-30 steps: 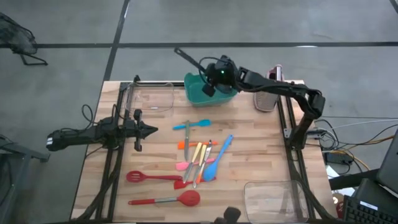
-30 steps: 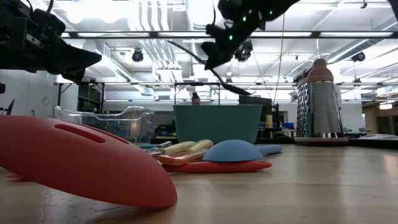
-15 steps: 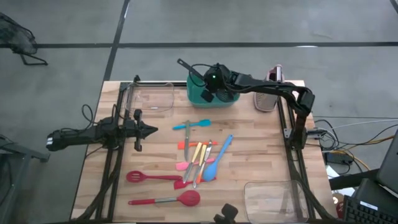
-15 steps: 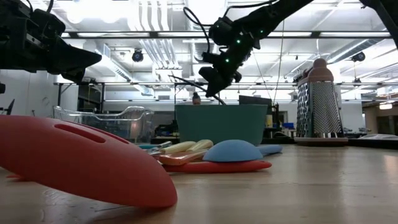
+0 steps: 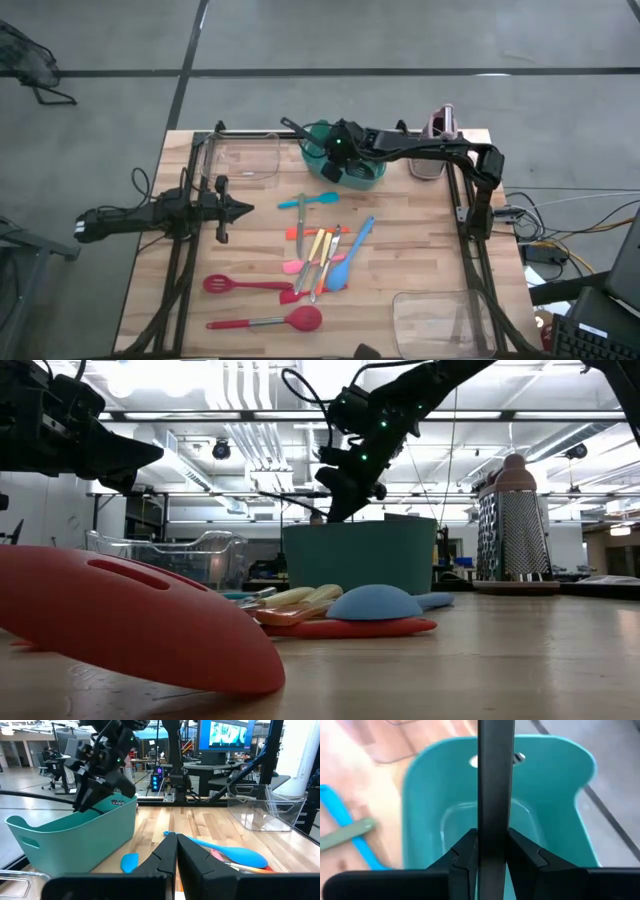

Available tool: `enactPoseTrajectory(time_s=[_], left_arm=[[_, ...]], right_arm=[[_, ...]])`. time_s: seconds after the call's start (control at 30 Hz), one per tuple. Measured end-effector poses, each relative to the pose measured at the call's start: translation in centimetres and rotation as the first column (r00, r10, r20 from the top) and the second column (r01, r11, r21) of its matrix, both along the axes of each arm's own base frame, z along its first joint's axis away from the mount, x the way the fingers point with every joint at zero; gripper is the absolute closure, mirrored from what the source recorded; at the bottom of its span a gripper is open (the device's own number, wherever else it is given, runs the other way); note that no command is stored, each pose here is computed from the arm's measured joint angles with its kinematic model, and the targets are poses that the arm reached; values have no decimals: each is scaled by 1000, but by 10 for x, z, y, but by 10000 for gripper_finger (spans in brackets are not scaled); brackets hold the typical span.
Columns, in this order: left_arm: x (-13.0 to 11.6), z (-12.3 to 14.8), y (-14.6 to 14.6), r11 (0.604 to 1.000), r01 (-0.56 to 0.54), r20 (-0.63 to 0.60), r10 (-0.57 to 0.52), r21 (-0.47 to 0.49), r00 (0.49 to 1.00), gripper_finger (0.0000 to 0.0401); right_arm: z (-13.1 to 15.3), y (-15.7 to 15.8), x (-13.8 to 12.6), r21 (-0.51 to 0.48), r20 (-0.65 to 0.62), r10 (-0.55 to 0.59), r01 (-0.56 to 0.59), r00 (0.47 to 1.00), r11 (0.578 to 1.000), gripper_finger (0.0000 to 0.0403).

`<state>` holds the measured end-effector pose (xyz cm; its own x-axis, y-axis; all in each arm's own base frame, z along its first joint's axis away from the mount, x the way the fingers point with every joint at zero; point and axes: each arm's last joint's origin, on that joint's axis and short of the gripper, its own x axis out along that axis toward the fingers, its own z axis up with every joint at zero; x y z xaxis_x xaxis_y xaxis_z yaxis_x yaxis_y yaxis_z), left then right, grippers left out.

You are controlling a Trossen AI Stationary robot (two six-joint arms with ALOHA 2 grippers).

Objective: Pick & Place Kitchen Items
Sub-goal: Put the bottom right black saddle into the green bin, then put the blue serving spoon into the green bin

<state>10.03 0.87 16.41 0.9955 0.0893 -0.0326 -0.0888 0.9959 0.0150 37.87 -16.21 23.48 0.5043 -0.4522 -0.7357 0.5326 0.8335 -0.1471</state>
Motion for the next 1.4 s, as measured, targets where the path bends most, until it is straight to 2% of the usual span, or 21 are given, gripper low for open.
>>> enactPoseTrajectory(time_s=[0.23, 0.4, 0.73, 0.9, 1.1, 1.3, 1.4], left_arm=[[0, 0, 0, 1000, 0, 0, 0, 0, 1000, 382], [0, 0, 0, 1000, 0, 0, 0, 0, 1000, 382], [0, 0, 0, 1000, 0, 0, 0, 0, 1000, 382], [0, 0, 0, 1000, 0, 0, 0, 0, 1000, 382], [0, 0, 0, 1000, 0, 0, 0, 0, 1000, 382], [0, 0, 0, 1000, 0, -1, 0, 0, 1000, 382], [0, 0, 0, 1000, 0, -1, 0, 0, 1000, 382]], right_arm=[[-5, -6, -8, 16, -33, -108, 108, 994, 994, 314], [-7, -5, -9, 45, -41, -89, 91, 995, 995, 305], [-4, -1, -8, 50, -54, -38, 41, 998, 998, 343], [10, 18, -3, 12, -40, 47, -46, 998, 999, 337], [28, 57, 5, -16, -22, 167, -167, 986, 986, 303], [30, 110, 5, -11, -119, 337, -341, 934, 940, 264], [28, 136, 2, -4, -200, 436, -446, 877, 895, 247]])
